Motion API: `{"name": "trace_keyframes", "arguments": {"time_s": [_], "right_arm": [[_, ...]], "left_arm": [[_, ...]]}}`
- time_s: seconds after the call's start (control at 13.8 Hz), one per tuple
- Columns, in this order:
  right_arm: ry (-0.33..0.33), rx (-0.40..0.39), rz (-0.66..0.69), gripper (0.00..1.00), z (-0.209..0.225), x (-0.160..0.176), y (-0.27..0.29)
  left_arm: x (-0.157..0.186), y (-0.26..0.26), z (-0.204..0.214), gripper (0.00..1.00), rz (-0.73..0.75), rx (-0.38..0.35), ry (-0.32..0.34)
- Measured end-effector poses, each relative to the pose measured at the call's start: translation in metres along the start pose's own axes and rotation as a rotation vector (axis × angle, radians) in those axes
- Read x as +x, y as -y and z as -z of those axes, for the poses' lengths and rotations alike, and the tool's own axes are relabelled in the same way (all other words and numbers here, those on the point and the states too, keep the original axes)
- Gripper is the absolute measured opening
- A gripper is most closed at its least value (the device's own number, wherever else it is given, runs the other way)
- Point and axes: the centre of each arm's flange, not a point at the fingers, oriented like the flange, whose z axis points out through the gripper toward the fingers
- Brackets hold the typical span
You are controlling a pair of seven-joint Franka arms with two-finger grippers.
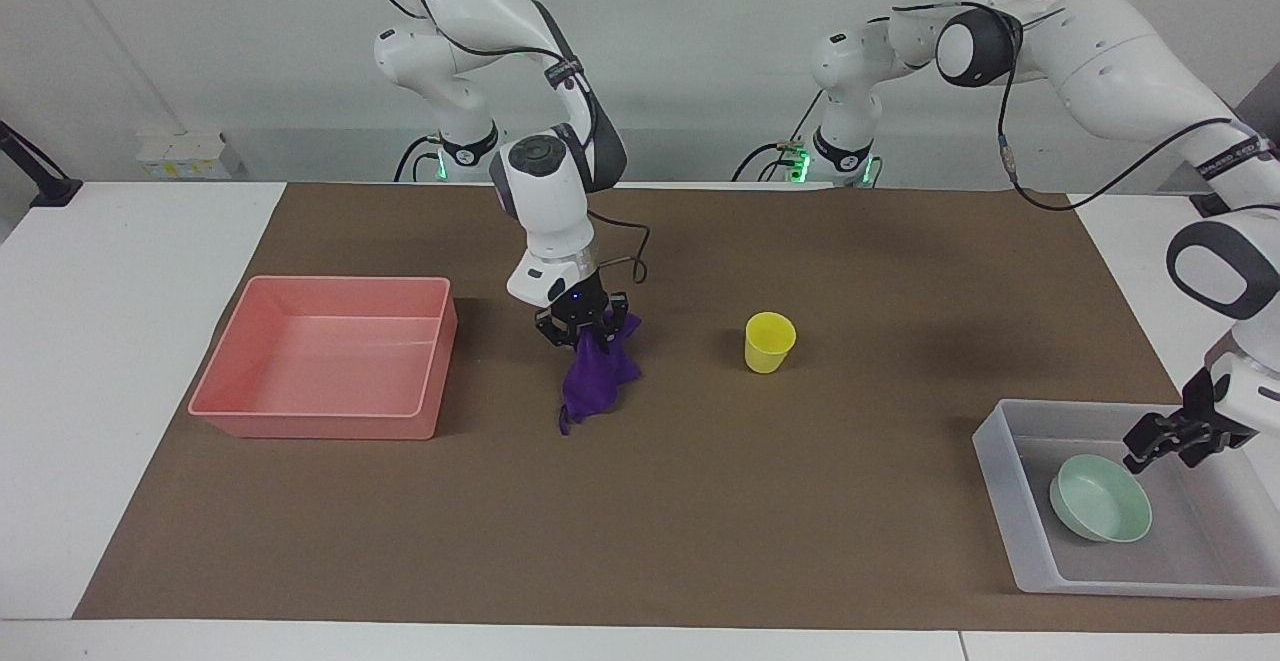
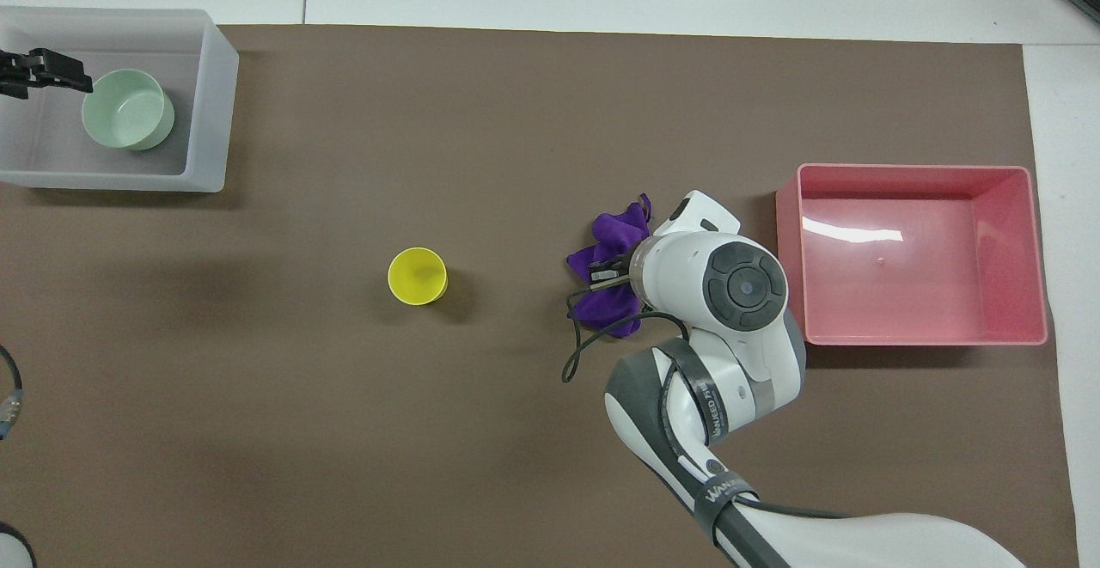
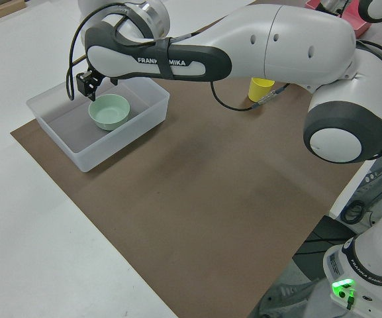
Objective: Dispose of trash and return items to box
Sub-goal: 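Lift the cloth with the right gripper while the left gripper reaches the cup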
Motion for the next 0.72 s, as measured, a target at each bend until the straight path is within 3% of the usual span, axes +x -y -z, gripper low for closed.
{"name": "trace_keyframes", "arguments": {"time_s": [0.07,0.22,0.58,0.72], "right_arm": [[0.003,0.000,-0.002,0.21,0.004,0.002,-0.001],[0.035,-0.007,-0.016,0.03,0.026,0.014,-0.003],[0.020,0.000,-0.196,0.03,0.109,0.050,-0.011],[0.012,0.004,-0.268,0.03,0.130,0.059,-0.008]], "left_arm": [[-0.005,-0.028,0.020,1.00,-0.034,-0.004,0.002],[-0.026,-0.096,0.049,1.00,-0.088,-0.013,0.024],[-0.107,-0.263,0.037,1.00,-0.107,-0.012,0.144],[-0.139,-0.314,0.017,1.00,-0.111,-0.011,0.150]]}}
